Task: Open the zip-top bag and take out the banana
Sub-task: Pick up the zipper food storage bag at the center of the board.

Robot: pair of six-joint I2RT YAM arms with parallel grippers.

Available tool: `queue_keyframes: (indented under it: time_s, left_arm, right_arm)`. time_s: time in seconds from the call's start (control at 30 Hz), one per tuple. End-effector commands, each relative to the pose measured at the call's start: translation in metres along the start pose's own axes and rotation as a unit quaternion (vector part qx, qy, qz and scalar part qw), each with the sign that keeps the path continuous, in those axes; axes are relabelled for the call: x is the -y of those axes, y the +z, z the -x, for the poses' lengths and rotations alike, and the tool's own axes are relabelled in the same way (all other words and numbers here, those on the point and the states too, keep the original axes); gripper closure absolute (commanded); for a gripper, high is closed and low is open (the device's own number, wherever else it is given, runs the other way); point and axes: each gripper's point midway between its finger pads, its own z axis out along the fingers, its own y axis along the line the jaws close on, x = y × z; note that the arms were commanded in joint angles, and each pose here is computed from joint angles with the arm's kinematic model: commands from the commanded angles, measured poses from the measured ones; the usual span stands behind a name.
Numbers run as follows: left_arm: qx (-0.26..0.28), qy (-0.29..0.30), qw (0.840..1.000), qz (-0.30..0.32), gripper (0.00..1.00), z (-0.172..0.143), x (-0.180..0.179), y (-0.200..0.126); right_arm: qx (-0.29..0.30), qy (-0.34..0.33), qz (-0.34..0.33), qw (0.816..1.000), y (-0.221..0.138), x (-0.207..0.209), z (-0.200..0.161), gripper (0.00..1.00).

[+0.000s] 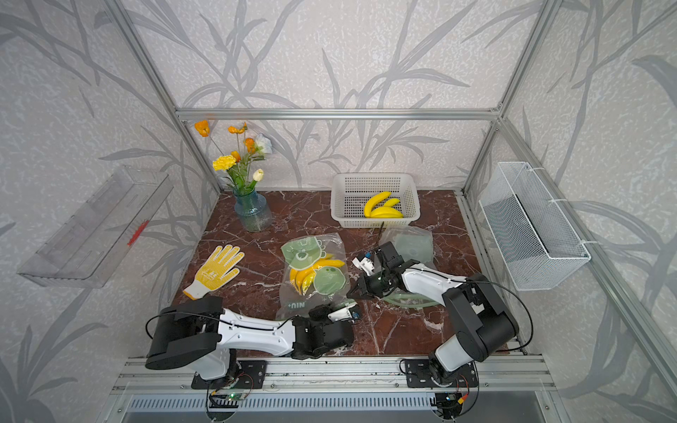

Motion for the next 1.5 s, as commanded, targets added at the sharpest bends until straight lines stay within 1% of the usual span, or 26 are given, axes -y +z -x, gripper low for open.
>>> queue_keyframes:
  time_s: [0.0,0.13,0.3,0.43,0.47,0.53,0.57,0.6,0.63,0.67,0.7,0.77,0.83,0.93,1.0,1.07,1.13,1.2,1.27,1.4,1.47]
  left_arm:
    - [0.024,-0.027,0.999,-0.004,0.84,0.017,-0.006,-0.008]
    - [0.026,-0.03,0.999,-0.008,0.9,0.017,-0.006,-0.008]
    - [0.031,-0.043,0.998,-0.016,0.91,0.018,-0.005,-0.01]
    - [0.046,-0.067,0.996,-0.031,0.92,0.021,-0.009,-0.015]
    - [0.05,-0.074,0.995,-0.035,0.92,0.021,-0.011,-0.017]
    - [0.056,-0.088,0.993,-0.046,0.94,0.022,-0.015,-0.019]
    - [0.059,-0.092,0.992,-0.056,0.99,0.021,-0.016,-0.021]
    - [0.061,-0.097,0.991,-0.068,1.0,0.021,-0.016,-0.022]
    - [0.064,-0.104,0.989,-0.084,1.0,0.022,-0.017,-0.025]
    - [0.069,-0.112,0.987,-0.097,1.0,0.022,-0.018,-0.026]
    - [0.072,-0.116,0.985,-0.109,1.0,0.023,-0.019,-0.028]
    - [0.081,-0.132,0.978,-0.141,1.0,0.025,-0.022,-0.032]
    - [0.09,-0.152,0.967,-0.181,1.0,0.028,-0.023,-0.036]
    - [0.105,-0.184,0.949,-0.234,1.0,0.03,-0.028,-0.039]
    - [0.115,-0.195,0.941,-0.251,1.0,0.032,-0.033,-0.041]
    - [0.126,-0.205,0.931,-0.273,1.0,0.036,-0.037,-0.044]
    - [0.133,-0.22,0.919,-0.3,1.0,0.04,-0.04,-0.045]
    - [0.138,-0.236,0.905,-0.325,1.0,0.042,-0.043,-0.044]
    - [0.143,-0.25,0.893,-0.345,1.0,0.044,-0.045,-0.043]
    - [0.14,-0.254,0.883,-0.37,1.0,0.044,-0.043,-0.041]
    - [0.138,-0.26,0.876,-0.381,1.0,0.043,-0.043,-0.04]
  right_arm:
    - [0.006,-0.004,0.011,1.0,-0.007,-0.007,-0.001,0.99]
    - [0.009,-0.005,0.013,1.0,-0.009,-0.008,-0.001,0.99]
    - [0.01,-0.005,0.014,1.0,-0.01,-0.009,-0.002,0.98]
    - [0.012,-0.007,0.013,1.0,-0.012,-0.008,-0.003,0.87]
    - [0.014,-0.009,0.011,1.0,-0.013,-0.009,-0.003,0.82]
    - [0.02,-0.018,0.001,1.0,-0.017,-0.01,-0.001,0.76]
    - [0.027,-0.03,-0.01,0.999,-0.021,-0.01,0.001,0.64]
    - [0.034,-0.039,-0.021,0.998,-0.024,-0.009,0.004,0.54]
    - [0.047,-0.059,-0.038,0.996,-0.03,-0.01,0.008,0.41]
    - [0.067,-0.086,-0.055,0.992,-0.036,-0.012,0.013,0.34]
    - [0.081,-0.103,-0.066,0.989,-0.041,-0.013,0.016,0.29]
    - [0.127,-0.156,-0.102,0.974,-0.056,-0.015,0.025,0.24]
    - [0.17,-0.209,-0.127,0.955,-0.071,-0.019,0.032,0.22]
    - [0.219,-0.3,-0.131,0.919,-0.084,-0.032,0.036,0.22]
    - [0.242,-0.35,-0.122,0.897,-0.086,-0.038,0.037,0.23]
    - [0.246,-0.393,-0.108,0.879,-0.082,-0.042,0.035,0.23]
    - [0.236,-0.414,-0.096,0.874,-0.078,-0.045,0.034,0.26]
    - [0.219,-0.432,-0.077,0.872,-0.073,-0.051,0.031,0.27]
    - [0.202,-0.456,-0.052,0.865,-0.068,-0.059,0.029,0.27]
    - [0.19,-0.488,-0.032,0.851,-0.062,-0.064,0.03,0.27]
    - [0.182,-0.498,-0.017,0.848,-0.06,-0.068,0.029,0.27]
